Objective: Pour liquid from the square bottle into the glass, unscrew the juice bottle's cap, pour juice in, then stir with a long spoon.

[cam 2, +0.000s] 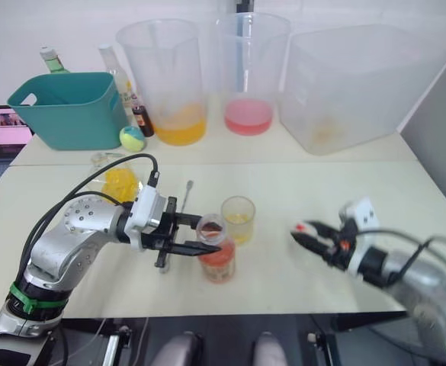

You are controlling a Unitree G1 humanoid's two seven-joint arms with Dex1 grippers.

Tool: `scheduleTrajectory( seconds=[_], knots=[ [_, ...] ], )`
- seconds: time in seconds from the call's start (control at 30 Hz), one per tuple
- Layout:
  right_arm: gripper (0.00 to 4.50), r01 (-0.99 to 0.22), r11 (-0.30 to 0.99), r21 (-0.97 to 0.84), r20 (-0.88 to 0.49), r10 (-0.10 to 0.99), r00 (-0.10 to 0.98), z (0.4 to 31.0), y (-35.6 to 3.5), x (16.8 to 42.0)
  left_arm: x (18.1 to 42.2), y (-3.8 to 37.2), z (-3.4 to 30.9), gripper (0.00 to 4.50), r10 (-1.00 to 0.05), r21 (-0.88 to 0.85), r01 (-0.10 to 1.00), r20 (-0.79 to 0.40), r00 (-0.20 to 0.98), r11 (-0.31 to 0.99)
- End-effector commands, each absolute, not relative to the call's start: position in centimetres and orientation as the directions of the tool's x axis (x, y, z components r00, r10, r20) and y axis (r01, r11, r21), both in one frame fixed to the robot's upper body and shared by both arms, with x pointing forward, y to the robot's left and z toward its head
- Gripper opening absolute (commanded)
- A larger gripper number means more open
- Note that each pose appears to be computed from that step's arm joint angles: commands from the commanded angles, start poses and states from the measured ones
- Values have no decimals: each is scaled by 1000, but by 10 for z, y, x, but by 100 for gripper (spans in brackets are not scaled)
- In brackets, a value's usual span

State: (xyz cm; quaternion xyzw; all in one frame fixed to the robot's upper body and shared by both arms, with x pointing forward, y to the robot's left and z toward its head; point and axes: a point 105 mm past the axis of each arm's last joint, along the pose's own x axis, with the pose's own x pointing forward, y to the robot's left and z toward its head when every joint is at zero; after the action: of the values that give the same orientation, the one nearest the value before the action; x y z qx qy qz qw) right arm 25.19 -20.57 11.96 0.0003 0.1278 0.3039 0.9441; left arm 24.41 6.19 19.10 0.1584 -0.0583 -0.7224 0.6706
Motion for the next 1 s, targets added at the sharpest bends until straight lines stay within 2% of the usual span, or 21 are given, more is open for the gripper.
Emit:
scheduleTrajectory(
  seconds=[0.03,0.2,0.33,0.5,0.57,0.6,0.73,0.77,0.9,1.0],
  knots=[
    [170,-505,861,-65,-181,487,854,118,-209,254,238,60,177,120,-979,239,962,-184,-92,-135],
    [170,-380,923,-49,-216,362,907,78,-218,253,241,62,178,120,-980,243,962,-181,-80,-124],
    [170,-362,932,-12,-223,350,910,59,-220,255,242,62,180,120,-981,248,961,-175,-77,-120],
    [170,-354,935,34,-308,347,886,36,-229,255,246,68,191,120,-985,261,959,-157,-67,-107],
    [263,-348,936,53,-313,347,884,33,-233,254,248,71,199,120,-987,266,959,-149,-59,-97],
    [294,-351,935,57,-314,350,883,33,-233,254,249,72,202,120,-987,272,958,-150,-53,-93],
    [427,-393,916,84,-196,402,894,62,-226,256,253,86,229,120,-990,310,948,-135,-36,-77],
    [448,-407,911,69,-163,413,896,73,-223,257,254,91,235,120,-990,317,946,-138,-30,-73],
    [448,-480,878,4,-37,479,877,118,-204,258,267,107,258,120,-989,347,937,-145,22,-30],
    [448,-553,833,-17,34,554,832,149,-181,253,286,112,269,120,-984,433,901,-145,103,31]
  ],
)
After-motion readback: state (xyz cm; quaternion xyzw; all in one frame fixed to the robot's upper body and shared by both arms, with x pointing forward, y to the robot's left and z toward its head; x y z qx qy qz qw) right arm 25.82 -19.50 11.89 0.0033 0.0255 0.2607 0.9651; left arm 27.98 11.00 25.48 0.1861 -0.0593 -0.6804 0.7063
